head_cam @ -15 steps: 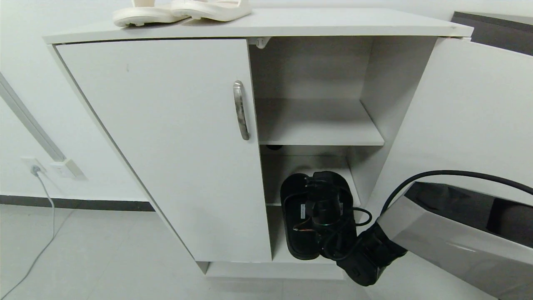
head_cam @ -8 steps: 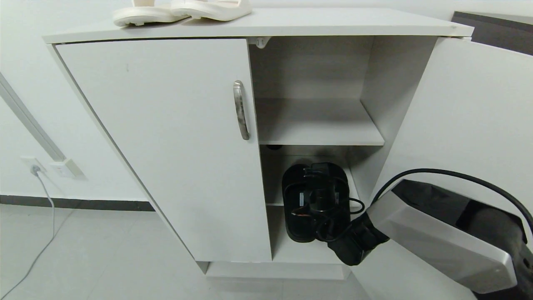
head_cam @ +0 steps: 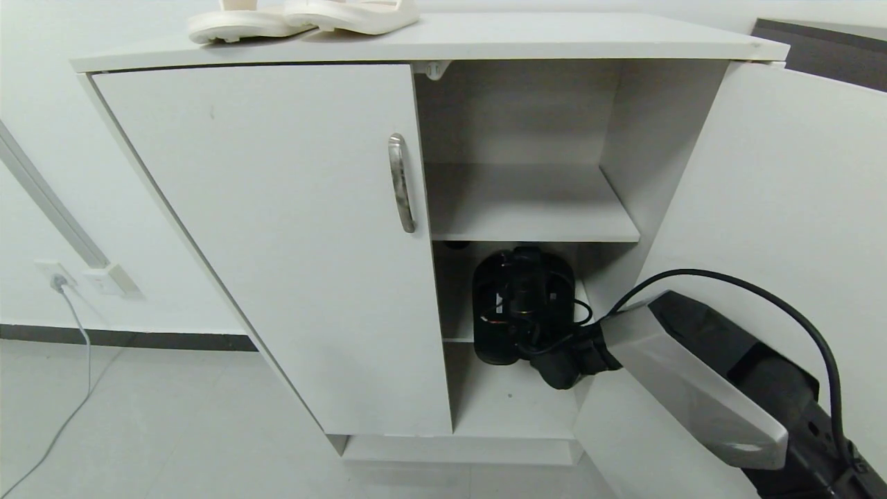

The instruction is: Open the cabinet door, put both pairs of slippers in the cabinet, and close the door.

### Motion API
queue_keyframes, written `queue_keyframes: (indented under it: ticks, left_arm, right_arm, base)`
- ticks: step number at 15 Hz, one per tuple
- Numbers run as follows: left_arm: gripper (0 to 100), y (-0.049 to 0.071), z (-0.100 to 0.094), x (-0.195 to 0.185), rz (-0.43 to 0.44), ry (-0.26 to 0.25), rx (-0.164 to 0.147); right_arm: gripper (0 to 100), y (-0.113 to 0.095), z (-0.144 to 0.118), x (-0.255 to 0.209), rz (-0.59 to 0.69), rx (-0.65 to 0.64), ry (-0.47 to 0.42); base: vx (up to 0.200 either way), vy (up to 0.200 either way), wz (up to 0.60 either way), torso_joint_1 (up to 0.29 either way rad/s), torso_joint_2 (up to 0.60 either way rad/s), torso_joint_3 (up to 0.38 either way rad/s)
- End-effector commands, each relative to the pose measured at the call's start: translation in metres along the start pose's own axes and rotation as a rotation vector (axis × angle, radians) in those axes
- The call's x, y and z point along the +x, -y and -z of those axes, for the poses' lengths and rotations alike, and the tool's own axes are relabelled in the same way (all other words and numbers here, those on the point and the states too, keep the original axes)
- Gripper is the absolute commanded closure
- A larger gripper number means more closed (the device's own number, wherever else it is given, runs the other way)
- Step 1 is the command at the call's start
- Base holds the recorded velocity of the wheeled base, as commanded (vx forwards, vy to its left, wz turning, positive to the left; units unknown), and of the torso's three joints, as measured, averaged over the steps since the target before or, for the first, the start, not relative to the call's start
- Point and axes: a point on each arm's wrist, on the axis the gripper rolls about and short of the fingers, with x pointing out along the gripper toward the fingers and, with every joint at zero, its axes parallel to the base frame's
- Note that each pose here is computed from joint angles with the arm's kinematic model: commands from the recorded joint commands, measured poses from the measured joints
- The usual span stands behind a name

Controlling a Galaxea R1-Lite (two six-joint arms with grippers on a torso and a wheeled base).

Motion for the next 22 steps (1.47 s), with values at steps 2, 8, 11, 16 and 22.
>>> queue_keyframes:
  ticks: [2, 8, 11, 16, 22]
  left_arm:
    - [100, 0.000, 0.000, 0.000, 0.000, -0.001, 0.000]
    - [100, 0.000, 0.000, 0.000, 0.000, -0.001, 0.002]
    - [100, 0.000, 0.000, 0.000, 0.000, -0.001, 0.002]
    - [100, 0.000, 0.000, 0.000, 0.002, -0.001, 0.002]
    - [100, 0.000, 0.000, 0.000, 0.002, -0.001, 0.002]
  right_arm:
    - [100, -0.002, 0.002, 0.020, 0.020, 0.015, 0.013]
    - [100, 0.001, 0.007, 0.030, 0.026, 0.019, 0.016]
    - [100, 0.002, 0.011, 0.033, 0.030, 0.014, 0.009]
    - [100, 0.002, 0.015, 0.034, 0.029, 0.006, -0.001]
    - [100, 0.002, 0.025, 0.035, 0.028, -0.020, -0.031]
  base:
    - [0.000, 0.000, 0.00, 0.000, 0.00, 0.000]
    - [0.000, 0.000, 0.00, 0.000, 0.00, 0.000]
    - [0.000, 0.000, 0.00, 0.000, 0.00, 0.000]
    - [0.000, 0.000, 0.00, 0.000, 0.00, 0.000]
    - [0.000, 0.000, 0.00, 0.000, 0.00, 0.000]
